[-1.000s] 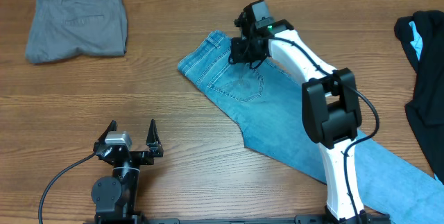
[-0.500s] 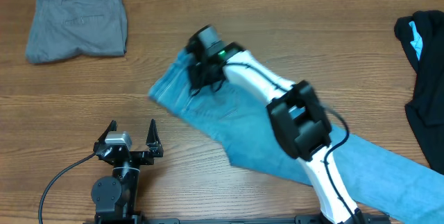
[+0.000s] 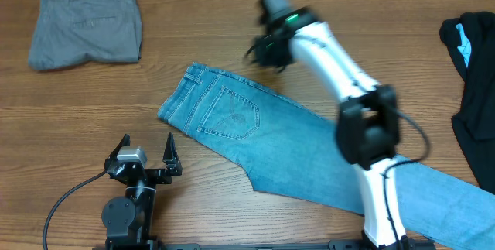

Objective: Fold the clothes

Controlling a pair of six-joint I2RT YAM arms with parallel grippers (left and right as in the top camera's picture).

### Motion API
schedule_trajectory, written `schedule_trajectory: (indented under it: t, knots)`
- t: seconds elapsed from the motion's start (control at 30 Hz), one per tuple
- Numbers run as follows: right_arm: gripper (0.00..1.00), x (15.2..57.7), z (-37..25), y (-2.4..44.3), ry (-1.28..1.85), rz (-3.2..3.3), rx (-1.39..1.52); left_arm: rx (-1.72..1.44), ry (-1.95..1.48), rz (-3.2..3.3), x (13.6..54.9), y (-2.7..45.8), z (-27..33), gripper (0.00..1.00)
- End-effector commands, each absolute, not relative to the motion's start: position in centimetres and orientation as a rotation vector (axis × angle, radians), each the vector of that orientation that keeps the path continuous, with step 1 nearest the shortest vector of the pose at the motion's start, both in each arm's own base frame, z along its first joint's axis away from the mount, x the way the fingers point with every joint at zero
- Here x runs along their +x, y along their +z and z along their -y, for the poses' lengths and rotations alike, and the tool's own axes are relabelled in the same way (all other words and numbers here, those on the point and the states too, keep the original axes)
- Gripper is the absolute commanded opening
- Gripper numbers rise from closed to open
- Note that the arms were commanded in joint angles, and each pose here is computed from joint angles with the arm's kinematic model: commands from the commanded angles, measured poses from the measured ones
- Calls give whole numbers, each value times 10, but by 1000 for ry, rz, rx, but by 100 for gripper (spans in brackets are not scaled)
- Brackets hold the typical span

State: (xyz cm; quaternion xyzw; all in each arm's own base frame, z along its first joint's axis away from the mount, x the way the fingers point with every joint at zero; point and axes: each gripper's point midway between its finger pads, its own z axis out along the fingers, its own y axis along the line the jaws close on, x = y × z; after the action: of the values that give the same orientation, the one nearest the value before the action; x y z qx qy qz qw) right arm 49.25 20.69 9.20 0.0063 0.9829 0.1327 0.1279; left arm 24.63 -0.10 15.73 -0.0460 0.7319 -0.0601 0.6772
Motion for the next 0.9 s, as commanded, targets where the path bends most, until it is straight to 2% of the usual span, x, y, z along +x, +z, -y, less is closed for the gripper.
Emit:
schedule_trajectory:
  t: [0.0,0.07,0.13,0.2,0.27,0.4,0.53,0.63,0.8,0.87]
  knots:
    - [32,508,-157,177,379,-2687,227,-81,-139,-1641,246,157,4,100]
    - [40,505,-140,184,374,-2690,248,-82,-139,-1641,246,157,4,100]
    - [47,497,-149,185,450,-2720,69,-82,-139,-1641,246,157,4,100]
    - [61,490,-159,176,503,-2744,-46,-82,-139,-1641,246,157,4,100]
    - [68,487,-167,161,498,-2765,-84,-81,-139,-1641,246,157,4,100]
    - [70,482,-186,125,518,-2787,-183,-81,-139,-1641,246,157,4,100]
    - [70,463,-222,96,687,-2781,-419,-82,-139,-1641,246,157,4,100]
    - [72,450,-237,76,693,-2795,-543,-82,-139,-1641,246,157,4,100]
    - [88,443,-257,38,631,-2792,-636,-81,-139,-1641,246,157,4,100]
    - [91,441,-261,24,612,-2799,-651,-82,-139,-1641,246,157,4,100]
